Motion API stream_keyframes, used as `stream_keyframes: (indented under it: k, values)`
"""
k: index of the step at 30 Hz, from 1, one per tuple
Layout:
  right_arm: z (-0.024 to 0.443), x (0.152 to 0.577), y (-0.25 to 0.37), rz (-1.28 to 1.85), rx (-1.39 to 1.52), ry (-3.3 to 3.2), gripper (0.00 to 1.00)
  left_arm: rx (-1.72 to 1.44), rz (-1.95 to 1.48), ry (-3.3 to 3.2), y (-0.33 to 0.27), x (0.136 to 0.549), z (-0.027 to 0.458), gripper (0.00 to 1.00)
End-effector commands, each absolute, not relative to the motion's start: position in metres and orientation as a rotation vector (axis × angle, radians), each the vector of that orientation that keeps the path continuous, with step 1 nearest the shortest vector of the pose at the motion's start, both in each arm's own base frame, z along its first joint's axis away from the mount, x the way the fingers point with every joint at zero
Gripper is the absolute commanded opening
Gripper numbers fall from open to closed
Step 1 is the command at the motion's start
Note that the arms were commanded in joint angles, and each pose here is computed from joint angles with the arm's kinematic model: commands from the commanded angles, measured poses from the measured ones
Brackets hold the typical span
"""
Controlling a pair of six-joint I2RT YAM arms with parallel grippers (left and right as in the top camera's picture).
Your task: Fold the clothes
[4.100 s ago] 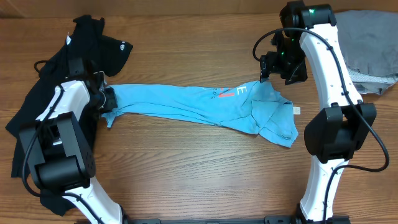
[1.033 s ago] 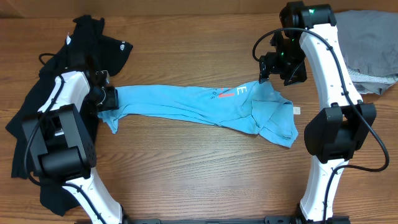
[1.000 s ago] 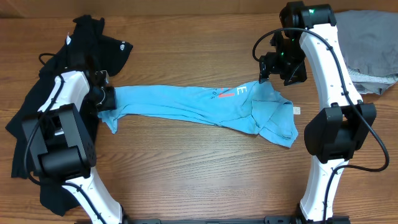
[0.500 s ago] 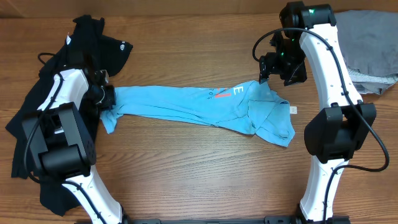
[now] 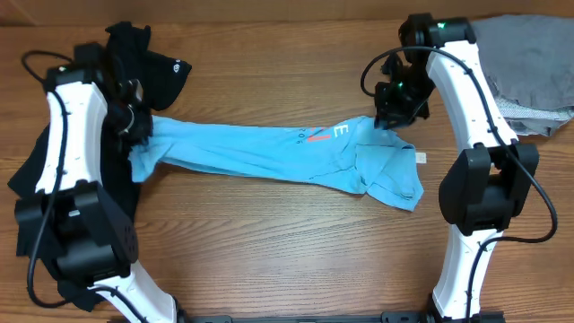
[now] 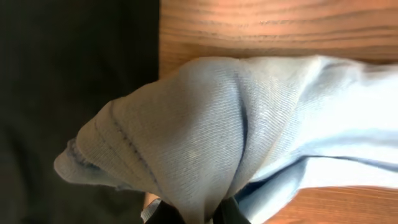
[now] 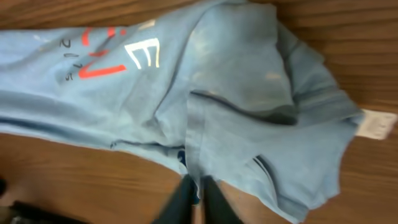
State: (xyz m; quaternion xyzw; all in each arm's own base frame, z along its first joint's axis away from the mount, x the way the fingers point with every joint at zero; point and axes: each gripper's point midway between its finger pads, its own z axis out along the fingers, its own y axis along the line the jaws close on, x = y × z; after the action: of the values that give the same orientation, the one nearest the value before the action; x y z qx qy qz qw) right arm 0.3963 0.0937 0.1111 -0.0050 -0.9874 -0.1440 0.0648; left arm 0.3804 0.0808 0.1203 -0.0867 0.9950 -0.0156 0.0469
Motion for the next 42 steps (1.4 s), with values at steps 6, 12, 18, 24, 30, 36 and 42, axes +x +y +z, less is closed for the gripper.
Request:
stream_keyframes:
  k: [6, 12, 18, 24, 30, 36, 42]
  values:
    - [0.058, 0.365, 0.113, -0.596, -0.049, -2.825, 0.04, -0.221, 0.048, 2.973, 0.09, 0.389, 0.155, 0.04]
    - [0.025, 0.356, 0.116, -0.629, -0.059, -2.817, 0.04, -0.208, 0.047, 2.972, 0.086, 0.39, 0.156, 0.04]
    - [0.004, 0.349, 0.115, -0.624, -0.095, -2.812, 0.04, -0.046, 0.044, 2.959, 0.047, 0.401, 0.156, 0.04]
    - [0.004, 0.348, 0.115, -0.624, -0.096, -2.811, 0.04, 0.186, 0.058, 2.893, -0.015, 0.418, 0.159, 0.04]
    - [0.004, 0.348, 0.115, -0.624, -0.095, -2.811, 0.04, 0.343, 0.011, 2.823, -0.085, 0.43, 0.154, 0.04]
    - [0.004, 0.348, 0.115, -0.624, -0.094, -2.812, 0.05, 0.505, -0.079, 2.872, -0.147, 0.423, 0.114, 0.04]
    - [0.004, 0.348, 0.115, -0.623, -0.094, -2.812, 0.05, 0.626, -0.097, 2.936, -0.182, 0.41, 0.076, 0.04]
